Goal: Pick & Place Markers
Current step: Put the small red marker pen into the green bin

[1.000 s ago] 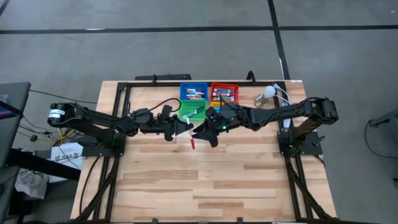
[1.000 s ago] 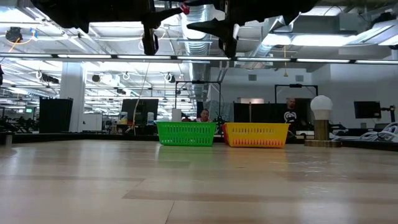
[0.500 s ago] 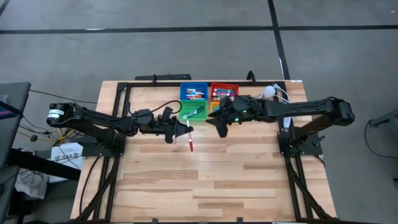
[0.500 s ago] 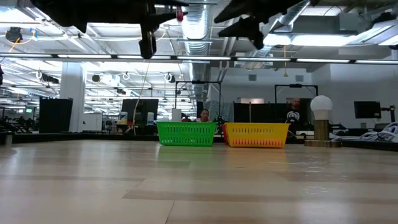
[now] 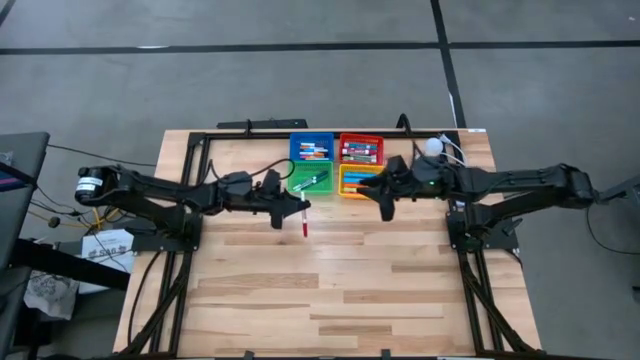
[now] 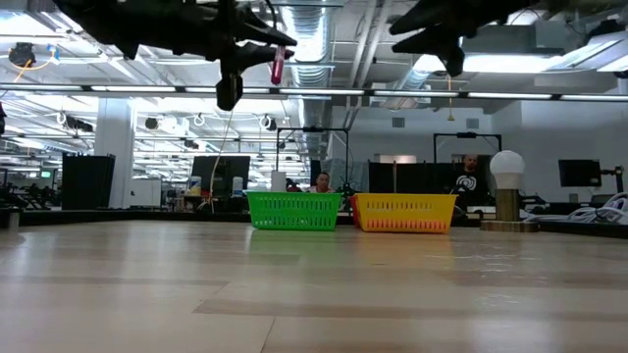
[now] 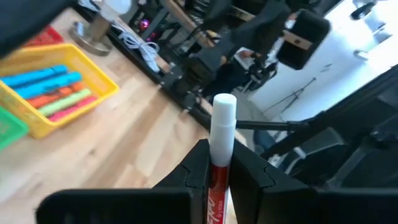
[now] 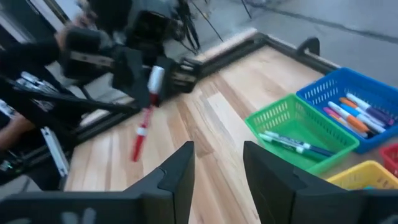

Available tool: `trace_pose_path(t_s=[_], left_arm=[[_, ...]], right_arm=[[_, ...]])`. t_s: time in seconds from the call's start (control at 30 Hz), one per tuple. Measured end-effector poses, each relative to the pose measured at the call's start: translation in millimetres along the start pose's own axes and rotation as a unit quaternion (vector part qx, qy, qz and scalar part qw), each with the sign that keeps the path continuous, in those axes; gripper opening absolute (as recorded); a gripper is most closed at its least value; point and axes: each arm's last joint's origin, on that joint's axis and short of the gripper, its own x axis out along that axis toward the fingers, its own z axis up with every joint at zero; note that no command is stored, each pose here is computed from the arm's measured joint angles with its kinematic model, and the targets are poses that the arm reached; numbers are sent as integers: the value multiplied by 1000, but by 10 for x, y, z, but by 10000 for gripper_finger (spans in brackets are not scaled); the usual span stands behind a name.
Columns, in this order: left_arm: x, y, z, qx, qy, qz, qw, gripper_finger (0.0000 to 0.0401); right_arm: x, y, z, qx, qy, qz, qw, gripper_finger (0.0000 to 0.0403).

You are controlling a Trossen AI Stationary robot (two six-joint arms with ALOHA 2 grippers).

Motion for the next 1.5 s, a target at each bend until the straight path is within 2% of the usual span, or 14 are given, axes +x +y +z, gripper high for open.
trace_pose_path(t_s=[0.17, 0.47, 0.73, 0.93, 1.1, 1.27, 1.5], left_arm=[[44, -2, 131, 37, 31, 26, 998, 35], [79, 52, 450, 121, 87, 97, 984, 35], [89, 295, 560, 148, 106, 106, 978, 35], [375, 477, 551, 159, 156, 100, 970, 35], [641, 579, 700, 186, 217, 130, 950, 35], [799, 658, 937, 226, 251, 145, 930, 35], [957, 950, 1121, 262, 299, 170, 902, 35]], right_arm=[[-130, -21, -150, 6, -47, 32, 998, 118], [-255, -75, -351, 25, -105, 68, 992, 118], [-341, -104, -478, 27, -130, 79, 988, 118], [-365, -137, -518, 42, -137, 61, 988, 118], [-361, -137, -525, 41, -133, 61, 988, 118], [-361, -137, -524, 41, -133, 61, 988, 118], [-364, -154, -497, 35, -145, 57, 987, 118]])
